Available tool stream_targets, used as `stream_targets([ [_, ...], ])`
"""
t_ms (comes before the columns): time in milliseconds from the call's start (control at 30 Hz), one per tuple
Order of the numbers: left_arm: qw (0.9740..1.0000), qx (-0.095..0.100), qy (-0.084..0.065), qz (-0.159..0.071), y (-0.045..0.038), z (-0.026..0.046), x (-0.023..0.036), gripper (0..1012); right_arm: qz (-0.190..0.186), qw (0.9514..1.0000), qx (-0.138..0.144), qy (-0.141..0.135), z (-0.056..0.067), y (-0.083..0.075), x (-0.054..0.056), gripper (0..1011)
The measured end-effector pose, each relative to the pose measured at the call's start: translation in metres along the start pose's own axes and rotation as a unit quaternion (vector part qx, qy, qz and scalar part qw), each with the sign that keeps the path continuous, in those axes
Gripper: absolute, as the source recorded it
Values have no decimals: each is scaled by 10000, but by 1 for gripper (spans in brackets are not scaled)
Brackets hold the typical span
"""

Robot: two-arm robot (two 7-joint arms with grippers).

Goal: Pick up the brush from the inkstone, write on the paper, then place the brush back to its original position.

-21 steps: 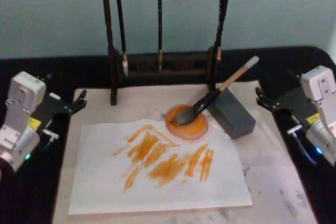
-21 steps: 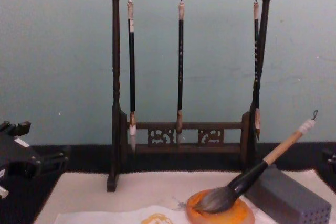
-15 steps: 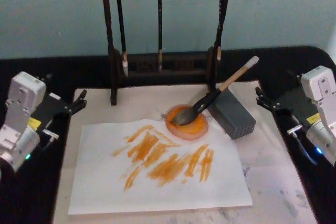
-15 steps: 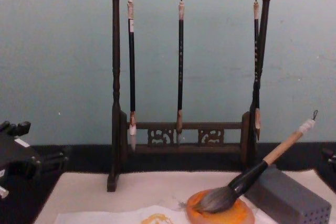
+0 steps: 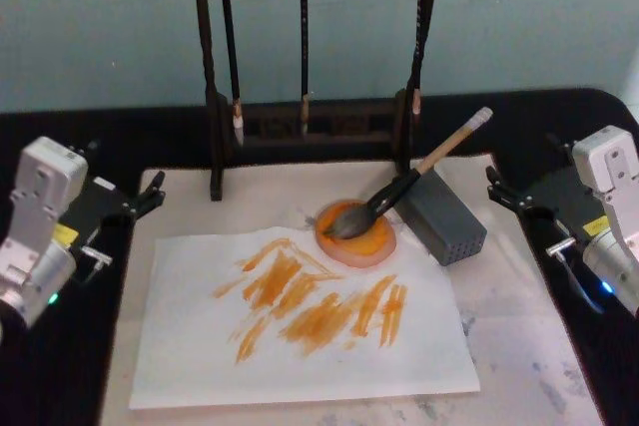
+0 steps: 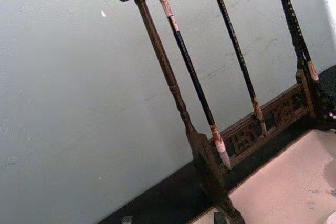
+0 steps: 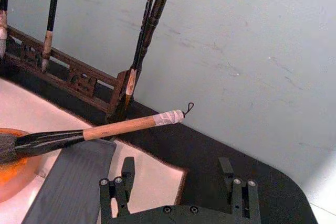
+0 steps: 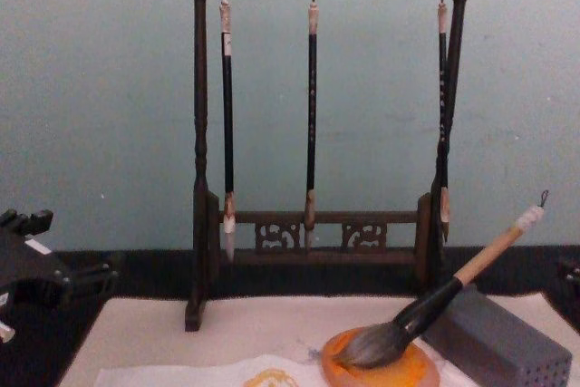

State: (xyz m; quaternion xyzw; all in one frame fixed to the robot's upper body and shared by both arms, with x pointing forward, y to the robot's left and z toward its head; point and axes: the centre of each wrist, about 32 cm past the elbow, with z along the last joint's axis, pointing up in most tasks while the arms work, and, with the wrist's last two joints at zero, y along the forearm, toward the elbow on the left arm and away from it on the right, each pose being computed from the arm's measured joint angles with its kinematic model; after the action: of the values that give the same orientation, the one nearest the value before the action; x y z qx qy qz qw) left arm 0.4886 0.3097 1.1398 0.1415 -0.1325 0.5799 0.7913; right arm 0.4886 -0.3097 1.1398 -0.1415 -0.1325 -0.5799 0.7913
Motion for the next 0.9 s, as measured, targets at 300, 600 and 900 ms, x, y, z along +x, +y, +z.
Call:
stream_targets([
  [300, 10000, 0, 0, 0, 0, 0, 0, 1001, 0, 10000, 0, 0, 0, 0, 0, 1000],
  [600, 10000, 0, 0, 0, 0, 0, 0, 1001, 0, 10000, 0, 0, 0, 0, 0, 1000],
  [900, 10000, 0, 0, 0, 0, 0, 0, 1001, 0, 10000, 1, 0, 0, 0, 0, 1000],
])
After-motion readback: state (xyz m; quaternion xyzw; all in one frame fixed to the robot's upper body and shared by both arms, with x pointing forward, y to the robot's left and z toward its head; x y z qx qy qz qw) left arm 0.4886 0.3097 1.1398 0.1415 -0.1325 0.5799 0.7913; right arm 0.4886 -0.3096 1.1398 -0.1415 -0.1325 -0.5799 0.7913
